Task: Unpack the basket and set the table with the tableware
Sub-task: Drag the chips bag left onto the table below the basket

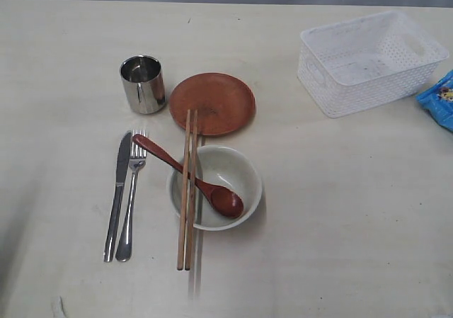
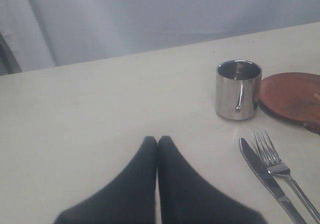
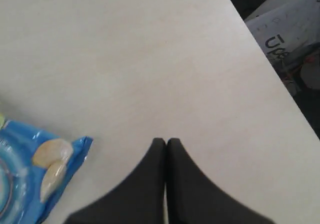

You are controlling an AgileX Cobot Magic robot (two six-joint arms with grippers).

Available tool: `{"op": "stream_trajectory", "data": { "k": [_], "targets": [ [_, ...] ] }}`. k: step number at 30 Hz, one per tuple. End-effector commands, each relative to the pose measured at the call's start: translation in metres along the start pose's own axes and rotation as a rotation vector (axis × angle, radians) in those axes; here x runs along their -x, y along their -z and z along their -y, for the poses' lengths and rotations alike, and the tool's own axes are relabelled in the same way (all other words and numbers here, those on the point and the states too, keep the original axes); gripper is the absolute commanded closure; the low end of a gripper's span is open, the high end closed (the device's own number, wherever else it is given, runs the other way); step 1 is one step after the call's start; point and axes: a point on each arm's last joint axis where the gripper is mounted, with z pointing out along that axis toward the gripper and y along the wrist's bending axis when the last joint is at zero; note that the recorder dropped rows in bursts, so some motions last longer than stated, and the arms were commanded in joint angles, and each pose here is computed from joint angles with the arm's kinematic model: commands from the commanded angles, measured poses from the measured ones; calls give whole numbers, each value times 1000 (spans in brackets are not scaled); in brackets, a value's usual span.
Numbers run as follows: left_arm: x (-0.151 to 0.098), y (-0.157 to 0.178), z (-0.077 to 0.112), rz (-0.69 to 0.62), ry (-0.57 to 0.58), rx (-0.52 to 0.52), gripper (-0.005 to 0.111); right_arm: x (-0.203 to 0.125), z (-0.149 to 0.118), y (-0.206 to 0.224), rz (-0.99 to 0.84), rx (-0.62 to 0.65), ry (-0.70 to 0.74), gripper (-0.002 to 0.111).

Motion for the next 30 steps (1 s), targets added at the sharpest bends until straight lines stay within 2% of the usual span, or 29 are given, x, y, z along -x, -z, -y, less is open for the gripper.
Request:
{"op": "stream_trajectory", "data": {
  "k": [1, 7, 15, 21, 30],
  "targets": [
    [-1, 0, 0, 2, 9, 0, 107, 15, 3, -40, -63, 45, -12, 109],
    [-1, 0, 0, 2, 9, 0, 107, 26, -25, -86, -269, 225, 42, 109],
    [-1, 0, 0, 2, 9, 0, 107, 7, -41, -96, -386, 359, 83, 109],
    [-1, 0, 0, 2, 9, 0, 107, -6, -47, -75, -460, 480, 116, 109],
    [-1, 0, 0, 2, 9, 0, 107, -45, -57, -13, -435, 508, 188, 109]
  ]
}}
